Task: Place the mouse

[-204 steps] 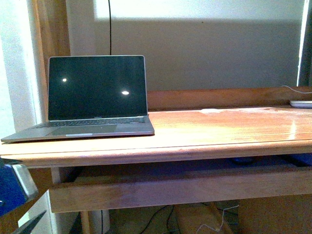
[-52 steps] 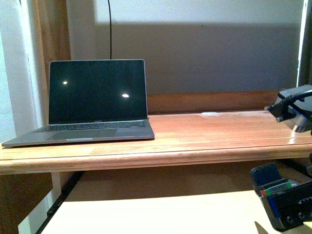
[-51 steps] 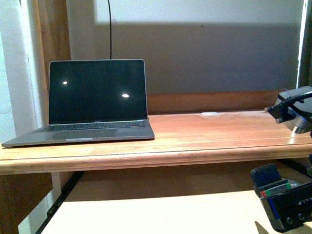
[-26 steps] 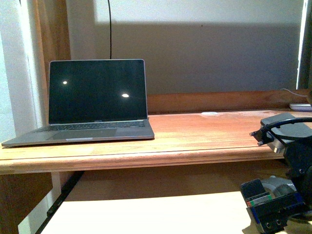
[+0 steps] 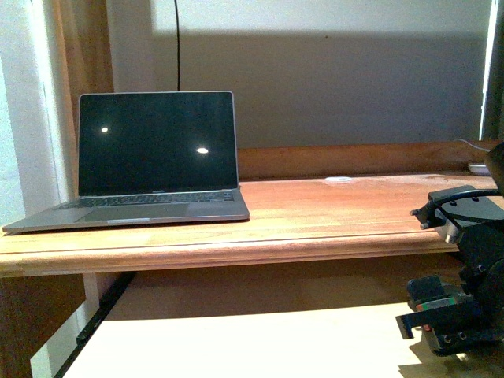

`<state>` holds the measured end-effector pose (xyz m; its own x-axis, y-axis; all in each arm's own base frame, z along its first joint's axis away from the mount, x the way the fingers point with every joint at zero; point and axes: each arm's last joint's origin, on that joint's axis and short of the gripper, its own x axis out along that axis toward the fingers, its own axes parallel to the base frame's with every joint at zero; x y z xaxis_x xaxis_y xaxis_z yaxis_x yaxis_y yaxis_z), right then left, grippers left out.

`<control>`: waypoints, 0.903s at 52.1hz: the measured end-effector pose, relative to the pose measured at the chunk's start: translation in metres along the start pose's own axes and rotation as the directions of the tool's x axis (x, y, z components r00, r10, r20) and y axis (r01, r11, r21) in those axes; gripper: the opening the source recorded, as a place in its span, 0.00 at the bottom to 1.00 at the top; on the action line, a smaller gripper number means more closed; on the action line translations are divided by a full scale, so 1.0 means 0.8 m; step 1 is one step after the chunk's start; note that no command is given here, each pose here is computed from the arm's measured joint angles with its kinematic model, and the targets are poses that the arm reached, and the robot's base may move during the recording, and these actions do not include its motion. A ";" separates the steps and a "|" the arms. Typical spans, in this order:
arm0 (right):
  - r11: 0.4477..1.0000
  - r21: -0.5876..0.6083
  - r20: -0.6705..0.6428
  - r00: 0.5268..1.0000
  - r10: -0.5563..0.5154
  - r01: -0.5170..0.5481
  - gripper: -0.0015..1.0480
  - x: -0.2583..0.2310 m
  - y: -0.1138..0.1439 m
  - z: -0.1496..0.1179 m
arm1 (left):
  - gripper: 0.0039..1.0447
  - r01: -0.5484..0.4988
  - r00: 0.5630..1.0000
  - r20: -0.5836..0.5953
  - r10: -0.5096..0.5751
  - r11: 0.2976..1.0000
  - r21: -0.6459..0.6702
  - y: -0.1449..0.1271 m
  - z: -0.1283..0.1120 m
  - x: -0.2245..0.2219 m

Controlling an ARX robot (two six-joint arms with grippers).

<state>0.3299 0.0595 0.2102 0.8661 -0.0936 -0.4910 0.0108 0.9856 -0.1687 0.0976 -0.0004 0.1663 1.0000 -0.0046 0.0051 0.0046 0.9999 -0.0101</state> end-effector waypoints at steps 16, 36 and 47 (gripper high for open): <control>0.997 0.044 0.007 0.998 0.057 -0.057 0.53 -0.053 -0.026 0.004 | 0.02 0.000 1.000 -0.001 0.000 1.000 0.000 0.000 0.000 0.000; 0.993 0.083 0.217 0.974 0.059 -0.079 0.53 -0.108 0.021 0.137 | 0.56 0.000 1.000 -0.001 0.000 1.000 0.000 0.000 0.000 0.000; 0.997 0.072 0.192 0.981 -0.040 0.026 0.53 -0.041 0.077 0.187 | 0.88 0.000 1.000 -0.002 0.000 1.000 0.000 0.000 0.000 0.000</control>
<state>0.3766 0.1443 0.3435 0.9449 -0.1038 -0.3106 0.0695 0.9904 -0.1193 0.0976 -0.0004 0.1661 1.0000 -0.0046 0.0036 0.0046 0.9999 -0.0101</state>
